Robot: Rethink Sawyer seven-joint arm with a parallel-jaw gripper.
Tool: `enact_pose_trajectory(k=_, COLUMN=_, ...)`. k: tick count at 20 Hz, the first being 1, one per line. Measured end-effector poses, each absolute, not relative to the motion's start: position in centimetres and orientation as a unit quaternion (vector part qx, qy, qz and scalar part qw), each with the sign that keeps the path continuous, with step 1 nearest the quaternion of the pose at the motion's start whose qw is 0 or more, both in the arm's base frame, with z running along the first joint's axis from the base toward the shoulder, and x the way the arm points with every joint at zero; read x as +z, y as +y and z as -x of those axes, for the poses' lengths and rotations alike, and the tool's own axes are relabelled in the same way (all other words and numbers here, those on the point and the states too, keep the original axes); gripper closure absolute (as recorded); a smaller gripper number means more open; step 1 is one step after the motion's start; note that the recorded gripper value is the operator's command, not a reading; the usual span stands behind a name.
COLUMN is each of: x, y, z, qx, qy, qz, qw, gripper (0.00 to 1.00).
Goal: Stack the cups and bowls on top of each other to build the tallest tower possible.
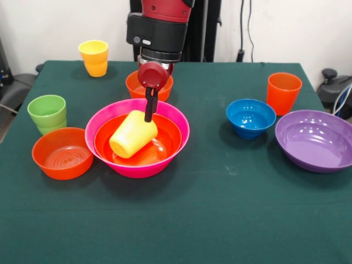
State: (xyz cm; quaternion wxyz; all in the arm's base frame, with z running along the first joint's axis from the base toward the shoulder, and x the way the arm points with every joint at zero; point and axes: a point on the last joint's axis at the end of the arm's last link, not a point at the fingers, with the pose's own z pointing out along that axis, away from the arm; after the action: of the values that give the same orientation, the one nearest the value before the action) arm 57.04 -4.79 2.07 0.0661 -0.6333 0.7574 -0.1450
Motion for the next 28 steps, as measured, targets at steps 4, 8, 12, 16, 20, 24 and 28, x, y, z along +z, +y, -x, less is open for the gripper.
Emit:
enact_pose_trajectory(k=4, x=2.0, y=-4.7, z=-57.2, qx=-0.151, qy=0.752, qz=0.638, qw=0.074, gripper=0.0)
enact_pose_trajectory(k=8, x=2.0, y=-4.7, z=-57.5, qx=-0.16, qy=0.747, qz=0.64, qw=0.081, gripper=0.0)
enact_pose_trajectory(k=12, x=1.4, y=-4.8, z=-57.4, qx=-0.17, qy=0.739, qz=0.648, qw=0.07, gripper=0.0)
enact_pose_trajectory(k=16, x=0.9, y=-4.5, z=-57.2, qx=-0.182, qy=0.727, qz=0.66, qw=0.053, gripper=0.0)
enact_pose_trajectory(k=20, x=0.5, y=-4.4, z=-57.1, qx=-0.192, qy=0.716, qz=0.67, qw=0.039, gripper=0.0)
enact_pose_trajectory(k=24, x=0.1, y=-5.0, z=-56.9, qx=-0.197, qy=0.713, qz=0.672, qw=0.028, gripper=0.0)
enact_pose_trajectory(k=28, x=-0.6, y=-6.4, z=-56.4, qx=-0.201, qy=0.714, qz=0.67, qw=0.014, gripper=0.0)
